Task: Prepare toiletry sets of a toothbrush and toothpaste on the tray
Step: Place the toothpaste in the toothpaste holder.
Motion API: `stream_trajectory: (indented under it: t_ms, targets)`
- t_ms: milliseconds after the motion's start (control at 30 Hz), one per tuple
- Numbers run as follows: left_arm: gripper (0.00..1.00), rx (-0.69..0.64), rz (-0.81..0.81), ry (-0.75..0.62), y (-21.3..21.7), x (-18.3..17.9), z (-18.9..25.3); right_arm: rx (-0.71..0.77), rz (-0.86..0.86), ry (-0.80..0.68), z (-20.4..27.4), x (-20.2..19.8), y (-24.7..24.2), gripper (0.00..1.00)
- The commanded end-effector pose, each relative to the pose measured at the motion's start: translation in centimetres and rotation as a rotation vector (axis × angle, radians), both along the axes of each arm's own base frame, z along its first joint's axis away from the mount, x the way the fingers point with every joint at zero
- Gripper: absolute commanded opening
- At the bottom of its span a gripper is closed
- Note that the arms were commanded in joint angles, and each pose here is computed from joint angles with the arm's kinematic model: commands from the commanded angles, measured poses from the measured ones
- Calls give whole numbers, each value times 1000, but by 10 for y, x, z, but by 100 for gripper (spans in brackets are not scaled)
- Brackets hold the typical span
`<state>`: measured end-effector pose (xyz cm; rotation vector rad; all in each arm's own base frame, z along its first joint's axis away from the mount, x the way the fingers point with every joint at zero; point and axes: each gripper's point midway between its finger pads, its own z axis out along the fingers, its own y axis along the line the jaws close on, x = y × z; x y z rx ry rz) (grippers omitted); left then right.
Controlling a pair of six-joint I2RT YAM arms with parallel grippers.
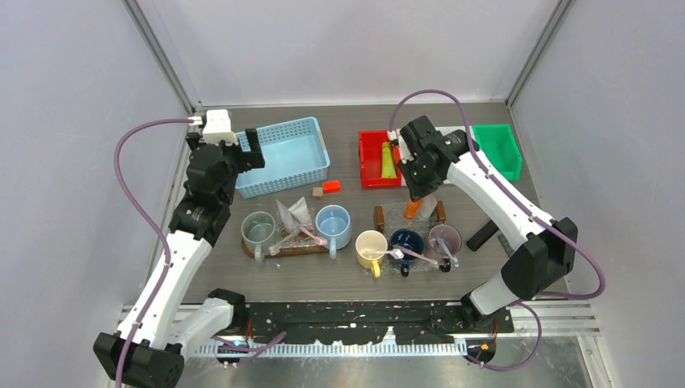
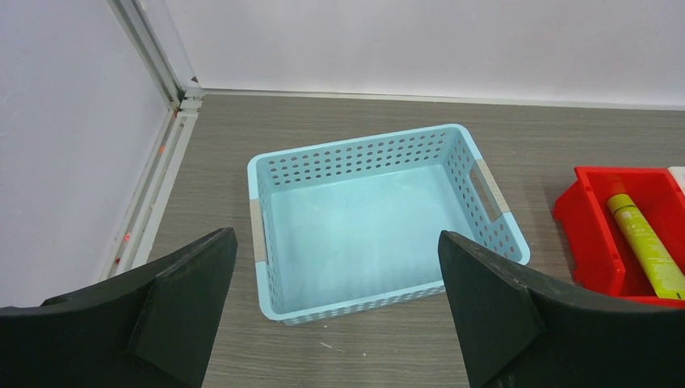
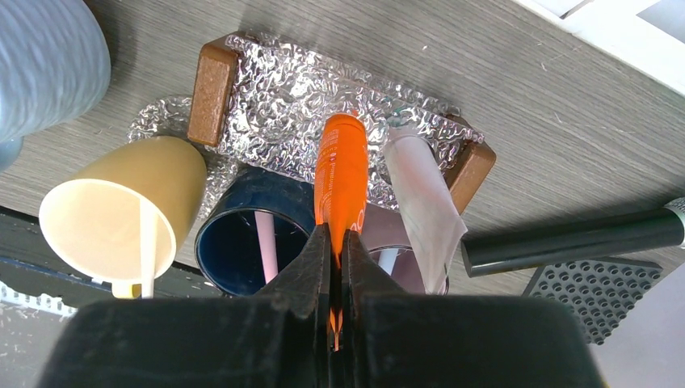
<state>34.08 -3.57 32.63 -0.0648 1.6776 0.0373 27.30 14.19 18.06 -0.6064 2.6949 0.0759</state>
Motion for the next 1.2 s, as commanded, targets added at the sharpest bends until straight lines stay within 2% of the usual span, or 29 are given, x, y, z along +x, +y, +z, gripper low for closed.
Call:
stream_trajectory:
  t_ms: [0,333,533,767,967,1167]
  targets:
    - [100,-6,16,-78,3,-1,20,13,-18,-18,-6,8,2,5]
    - [100,-6,20,-87,5,-3,22,12,-31,8,-24,10,6,11]
    - [100,-3,22,-86,5,-3,22,13,-38,9,-25,11,6,18]
    - [100,-7,12,-90,3,-3,23,36,-30,-22,-8,9,7,32]
    - [100,-9,10,-93,3,-3,23,64,-27,-121,29,17,6,41]
    - [100,-13,5,-95,2,-4,24,74,-32,-292,68,51,10,46]
